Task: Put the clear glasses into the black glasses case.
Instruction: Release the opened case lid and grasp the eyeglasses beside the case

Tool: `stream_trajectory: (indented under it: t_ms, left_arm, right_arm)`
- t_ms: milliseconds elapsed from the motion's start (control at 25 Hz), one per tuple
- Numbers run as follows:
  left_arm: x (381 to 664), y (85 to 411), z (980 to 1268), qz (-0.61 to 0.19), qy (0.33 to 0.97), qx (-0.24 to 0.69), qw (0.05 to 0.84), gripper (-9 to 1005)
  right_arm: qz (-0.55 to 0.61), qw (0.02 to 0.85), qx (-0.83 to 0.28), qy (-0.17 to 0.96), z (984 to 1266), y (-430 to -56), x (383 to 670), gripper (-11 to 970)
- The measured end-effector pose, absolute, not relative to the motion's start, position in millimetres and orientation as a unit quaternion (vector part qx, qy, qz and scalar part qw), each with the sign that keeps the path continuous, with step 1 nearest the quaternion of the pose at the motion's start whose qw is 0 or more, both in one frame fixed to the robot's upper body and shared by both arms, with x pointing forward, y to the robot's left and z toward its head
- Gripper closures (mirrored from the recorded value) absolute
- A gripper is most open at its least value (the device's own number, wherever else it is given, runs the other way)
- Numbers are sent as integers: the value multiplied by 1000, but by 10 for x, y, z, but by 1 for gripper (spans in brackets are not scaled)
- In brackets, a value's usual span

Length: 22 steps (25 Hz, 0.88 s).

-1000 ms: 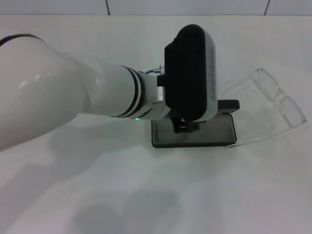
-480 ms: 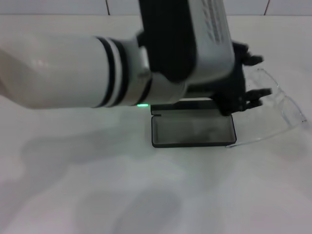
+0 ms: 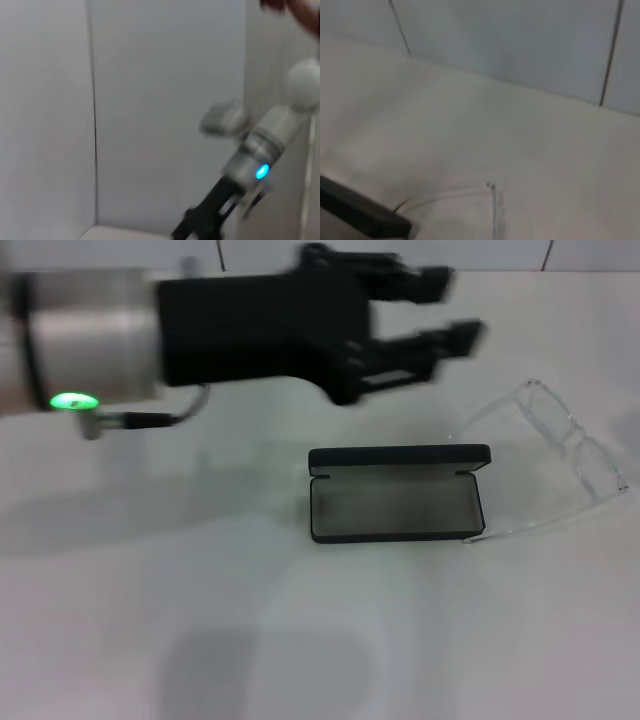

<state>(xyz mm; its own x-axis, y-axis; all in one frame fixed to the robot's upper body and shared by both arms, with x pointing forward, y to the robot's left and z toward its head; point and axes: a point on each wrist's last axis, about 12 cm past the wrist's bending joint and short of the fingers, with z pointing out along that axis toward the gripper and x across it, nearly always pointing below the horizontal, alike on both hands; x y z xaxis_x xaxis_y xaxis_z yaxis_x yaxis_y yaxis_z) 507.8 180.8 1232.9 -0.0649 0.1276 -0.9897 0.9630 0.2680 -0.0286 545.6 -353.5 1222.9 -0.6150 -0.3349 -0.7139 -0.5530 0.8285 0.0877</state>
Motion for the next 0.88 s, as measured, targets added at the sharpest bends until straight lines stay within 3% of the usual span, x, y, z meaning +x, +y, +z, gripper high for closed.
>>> stream_trajectory:
  t_ms: [120,440,880]
  left_arm:
    - [5111,2134,12245,-461,593,411,516,505]
    - [5064,2605,11996,-555,539,353,527,506]
    - [4975,2766,11829,-564,522,340,542,510]
  right_arm:
    - [152,317,-263,899,12301,-3317,5691,373]
    - [147,218,-298,918,12254,-2707,6261,372]
    - [87,159,-345,921,11917,-2131,6554,371]
